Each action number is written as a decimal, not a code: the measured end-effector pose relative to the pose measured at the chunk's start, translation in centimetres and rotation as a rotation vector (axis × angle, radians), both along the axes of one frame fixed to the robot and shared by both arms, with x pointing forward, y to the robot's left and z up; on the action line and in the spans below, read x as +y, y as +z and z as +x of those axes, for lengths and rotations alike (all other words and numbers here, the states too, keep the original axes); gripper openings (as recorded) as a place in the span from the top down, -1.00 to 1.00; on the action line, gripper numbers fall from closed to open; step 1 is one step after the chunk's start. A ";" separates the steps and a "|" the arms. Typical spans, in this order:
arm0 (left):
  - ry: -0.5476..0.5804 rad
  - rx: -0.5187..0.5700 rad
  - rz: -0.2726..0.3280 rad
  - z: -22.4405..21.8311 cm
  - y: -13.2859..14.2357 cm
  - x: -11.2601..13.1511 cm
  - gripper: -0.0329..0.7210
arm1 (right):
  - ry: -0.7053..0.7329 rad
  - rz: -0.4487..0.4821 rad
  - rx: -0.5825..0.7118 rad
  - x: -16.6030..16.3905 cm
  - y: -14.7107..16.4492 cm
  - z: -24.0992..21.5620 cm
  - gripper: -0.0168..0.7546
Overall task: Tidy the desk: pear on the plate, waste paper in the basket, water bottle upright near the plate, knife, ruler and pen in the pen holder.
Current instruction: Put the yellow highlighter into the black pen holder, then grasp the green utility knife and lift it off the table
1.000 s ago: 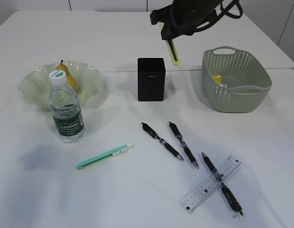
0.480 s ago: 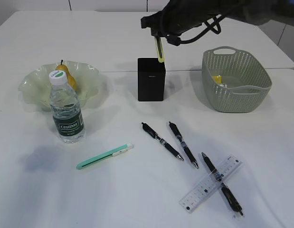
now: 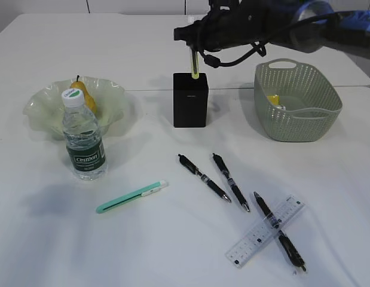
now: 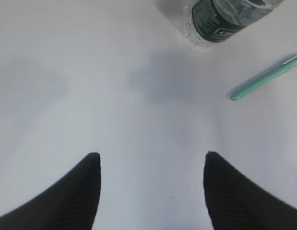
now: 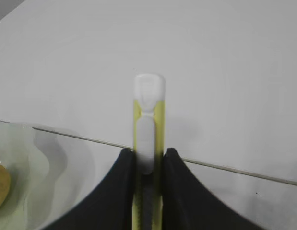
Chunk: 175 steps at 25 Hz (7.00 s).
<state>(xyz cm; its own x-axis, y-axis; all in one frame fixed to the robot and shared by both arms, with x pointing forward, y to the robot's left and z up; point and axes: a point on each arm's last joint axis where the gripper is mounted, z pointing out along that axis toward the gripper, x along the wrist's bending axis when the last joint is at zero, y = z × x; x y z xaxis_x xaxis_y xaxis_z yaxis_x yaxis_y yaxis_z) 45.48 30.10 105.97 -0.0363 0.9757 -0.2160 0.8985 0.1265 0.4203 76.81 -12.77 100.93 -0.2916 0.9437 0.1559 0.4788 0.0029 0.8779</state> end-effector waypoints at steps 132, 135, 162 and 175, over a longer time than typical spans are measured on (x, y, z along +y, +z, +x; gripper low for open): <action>-1.145 0.218 0.307 10.9 -13.2 -18.6 -0.25 | 0.119 -0.443 0.752 -7.9 6.3 -22.8 -0.02; -1.143 0.217 0.309 11.0 -13.6 -18.6 -0.25 | 0.119 -0.443 0.752 -7.9 6.3 -22.8 -0.02; -1.146 0.267 0.311 11.4 -16.7 -18.8 0.04 | 0.120 -0.445 0.751 -7.9 6.3 -22.8 -0.02; -1.156 0.270 0.329 11.6 -16.8 -18.7 0.41 | 0.120 -0.445 0.751 -7.9 6.3 -22.8 -0.01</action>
<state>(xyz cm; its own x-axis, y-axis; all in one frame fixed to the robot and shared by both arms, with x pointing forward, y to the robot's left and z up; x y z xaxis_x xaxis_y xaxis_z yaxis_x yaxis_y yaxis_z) 57.05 11.40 89.13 0.8793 0.4706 -0.0733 0.4751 -0.8775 0.0657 53.96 -20.63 107.25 -0.3610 0.9321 -0.0279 0.9036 0.3571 0.2368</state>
